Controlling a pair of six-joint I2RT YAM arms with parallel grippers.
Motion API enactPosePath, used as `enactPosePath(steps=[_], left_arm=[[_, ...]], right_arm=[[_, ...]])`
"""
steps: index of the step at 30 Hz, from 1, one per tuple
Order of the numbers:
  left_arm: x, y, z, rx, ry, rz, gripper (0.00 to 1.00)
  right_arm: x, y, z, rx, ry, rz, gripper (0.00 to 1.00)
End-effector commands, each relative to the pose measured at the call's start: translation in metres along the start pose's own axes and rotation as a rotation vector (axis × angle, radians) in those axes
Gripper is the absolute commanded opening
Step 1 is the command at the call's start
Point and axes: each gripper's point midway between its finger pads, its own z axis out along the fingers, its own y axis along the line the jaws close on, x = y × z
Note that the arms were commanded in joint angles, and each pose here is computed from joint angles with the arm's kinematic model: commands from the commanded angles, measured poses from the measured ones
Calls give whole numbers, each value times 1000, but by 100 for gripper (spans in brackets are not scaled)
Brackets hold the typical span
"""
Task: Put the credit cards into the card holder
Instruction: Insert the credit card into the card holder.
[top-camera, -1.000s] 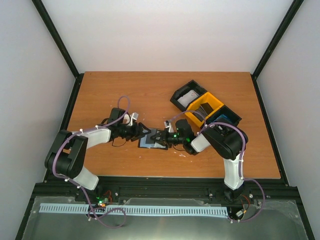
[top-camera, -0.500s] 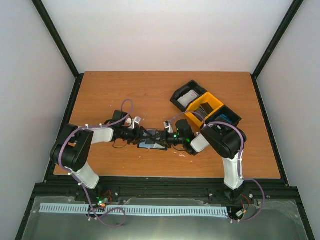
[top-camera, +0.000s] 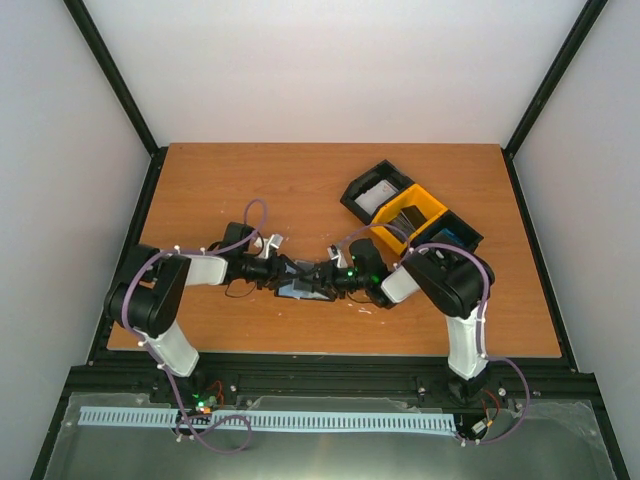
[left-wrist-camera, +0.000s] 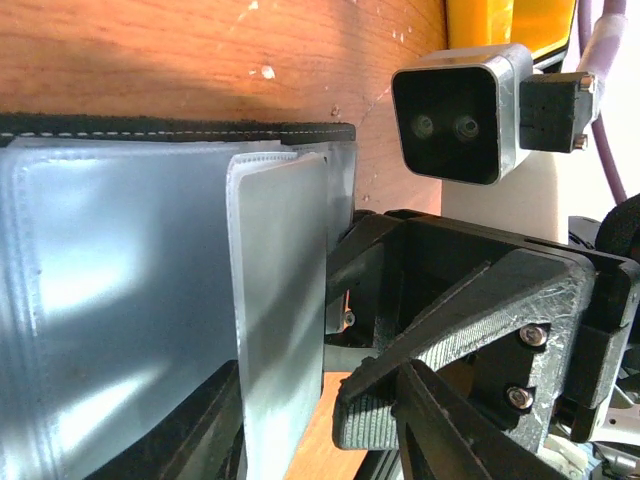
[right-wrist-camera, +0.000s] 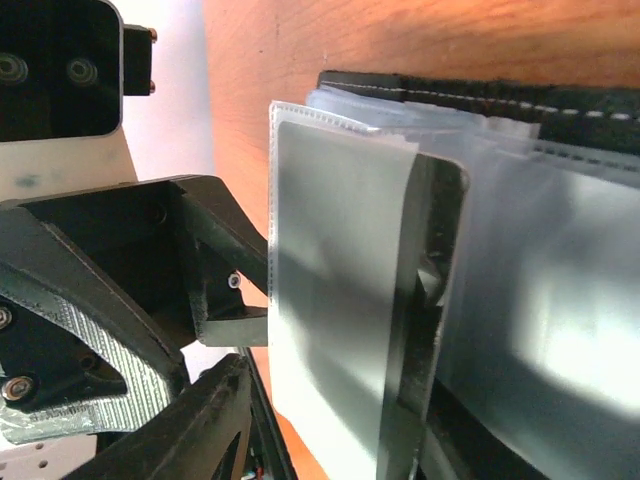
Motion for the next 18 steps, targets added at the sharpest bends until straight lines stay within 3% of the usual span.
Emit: enactPosePath(steps=[1, 7, 18], left_arm=[[-3, -1, 2, 35, 8, 21, 39], [-4, 3, 5, 33, 13, 25, 30], [-8, 13, 12, 6, 40, 32, 21]], right_arm=[[-4, 1, -4, 75, -4, -37, 43], [-4, -3, -10, 159, 3, -59, 52], [-5, -2, -11, 191, 15, -68, 52]])
